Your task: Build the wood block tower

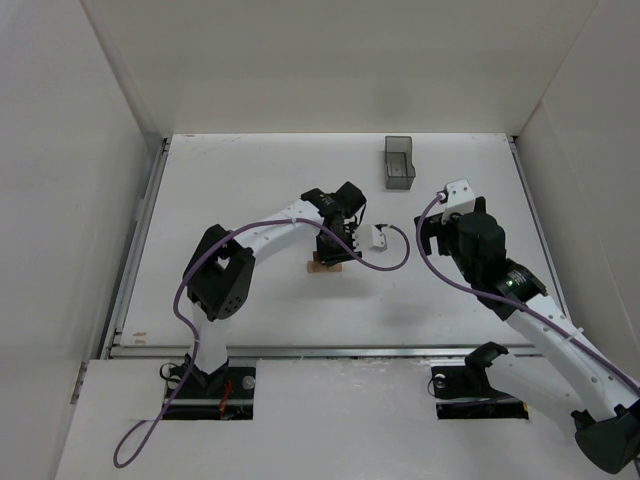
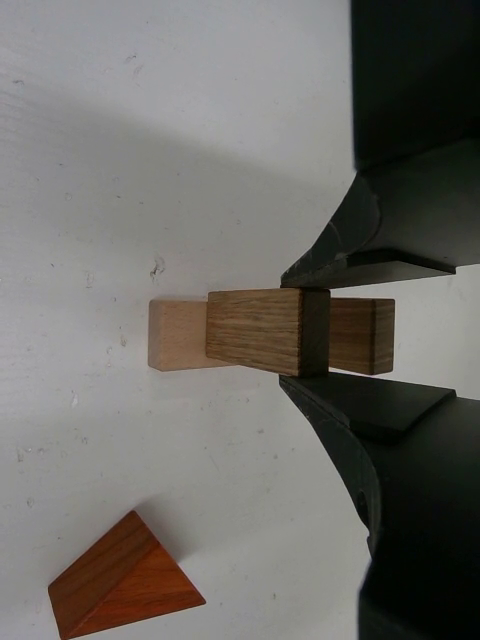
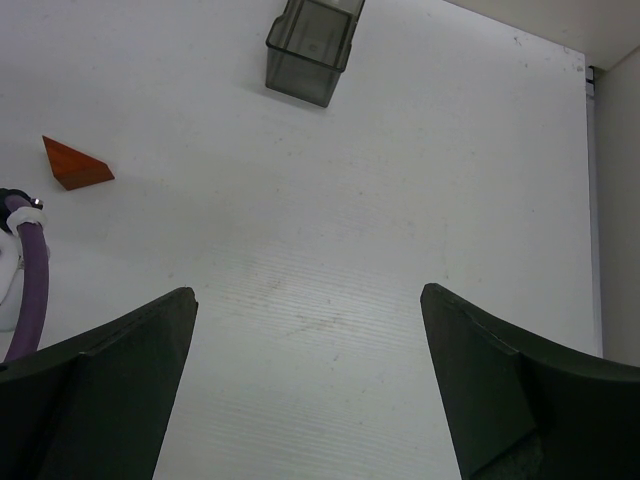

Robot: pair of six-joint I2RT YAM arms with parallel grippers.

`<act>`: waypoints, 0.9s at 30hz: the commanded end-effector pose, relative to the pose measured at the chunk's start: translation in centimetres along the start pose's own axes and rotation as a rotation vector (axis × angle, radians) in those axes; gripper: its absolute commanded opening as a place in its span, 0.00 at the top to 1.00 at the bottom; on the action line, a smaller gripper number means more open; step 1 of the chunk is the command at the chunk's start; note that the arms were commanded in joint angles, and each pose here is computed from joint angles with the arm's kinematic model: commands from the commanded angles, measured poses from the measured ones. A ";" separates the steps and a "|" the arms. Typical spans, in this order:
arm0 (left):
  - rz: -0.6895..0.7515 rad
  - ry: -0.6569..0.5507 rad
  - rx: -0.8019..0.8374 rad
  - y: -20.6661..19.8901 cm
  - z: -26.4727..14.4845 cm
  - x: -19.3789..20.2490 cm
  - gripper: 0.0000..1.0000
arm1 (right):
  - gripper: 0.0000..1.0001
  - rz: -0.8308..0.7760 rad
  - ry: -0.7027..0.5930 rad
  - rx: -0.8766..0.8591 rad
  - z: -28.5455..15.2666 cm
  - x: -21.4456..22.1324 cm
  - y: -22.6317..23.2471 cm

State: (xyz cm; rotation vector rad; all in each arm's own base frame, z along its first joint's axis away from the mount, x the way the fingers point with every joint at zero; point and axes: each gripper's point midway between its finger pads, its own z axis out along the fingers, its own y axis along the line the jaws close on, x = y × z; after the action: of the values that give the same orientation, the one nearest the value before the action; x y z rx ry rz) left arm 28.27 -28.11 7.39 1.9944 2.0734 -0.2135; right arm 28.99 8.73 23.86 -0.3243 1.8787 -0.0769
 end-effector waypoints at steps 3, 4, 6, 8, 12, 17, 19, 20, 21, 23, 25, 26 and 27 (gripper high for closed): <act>0.010 -0.025 -0.026 0.9 -0.9 -0.6 0.67 | 0.01 0.012 -0.034 0.003 0.3 -0.6 0.0; 0.010 -0.025 -0.026 0.9 -0.9 -0.6 0.67 | 0.01 0.012 -0.034 0.003 0.3 -0.6 0.0; 0.010 -0.025 -0.026 0.9 -0.9 -0.6 0.67 | 0.01 0.011 -0.035 -0.006 0.3 -0.6 0.1; 0.010 -0.025 -0.026 0.9 -0.9 -0.6 0.67 | 0.01 0.011 -0.035 -0.006 0.3 -0.6 0.1; 0.010 -0.025 -0.026 0.9 -0.9 -0.6 0.65 | 0.01 0.011 -0.035 -0.006 0.3 -0.6 0.1; 0.010 -0.019 -0.032 1.0 -0.9 -0.5 0.64 | 0.01 0.011 -0.035 -0.006 0.3 -0.6 0.1; 0.010 -0.019 -0.032 1.0 -0.9 -0.5 0.63 | 0.01 0.011 -0.035 -0.006 0.3 -0.6 0.1; 0.010 -0.019 -0.032 1.0 -0.9 -0.5 0.61 | 0.01 0.011 -0.035 -0.006 0.3 -0.6 0.1; 0.009 -0.013 -0.039 1.1 -1.0 -0.4 0.60 | 0.01 0.011 -0.035 -0.006 0.3 -0.6 0.1; 0.009 -0.013 -0.039 1.1 -1.0 -0.4 0.60 | 0.01 0.011 -0.035 -0.006 0.3 -0.6 0.1; 0.009 -0.013 -0.039 1.1 -1.0 -0.4 0.60 | 0.01 0.011 -0.035 -0.006 0.3 -0.6 0.1; 0.009 -0.013 -0.039 1.1 -1.0 -0.4 0.60 | 0.01 0.011 -0.035 -0.006 0.3 -0.6 0.1; 0.009 -0.013 -0.039 1.1 -1.0 -0.4 0.60 | 0.01 0.011 -0.035 -0.006 0.3 -0.6 0.1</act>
State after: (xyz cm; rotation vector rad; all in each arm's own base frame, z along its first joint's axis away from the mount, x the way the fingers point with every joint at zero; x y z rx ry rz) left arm 28.62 -28.06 7.41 1.9875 2.0701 -0.1913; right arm 28.98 8.74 23.86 -0.3250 1.8787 -0.0758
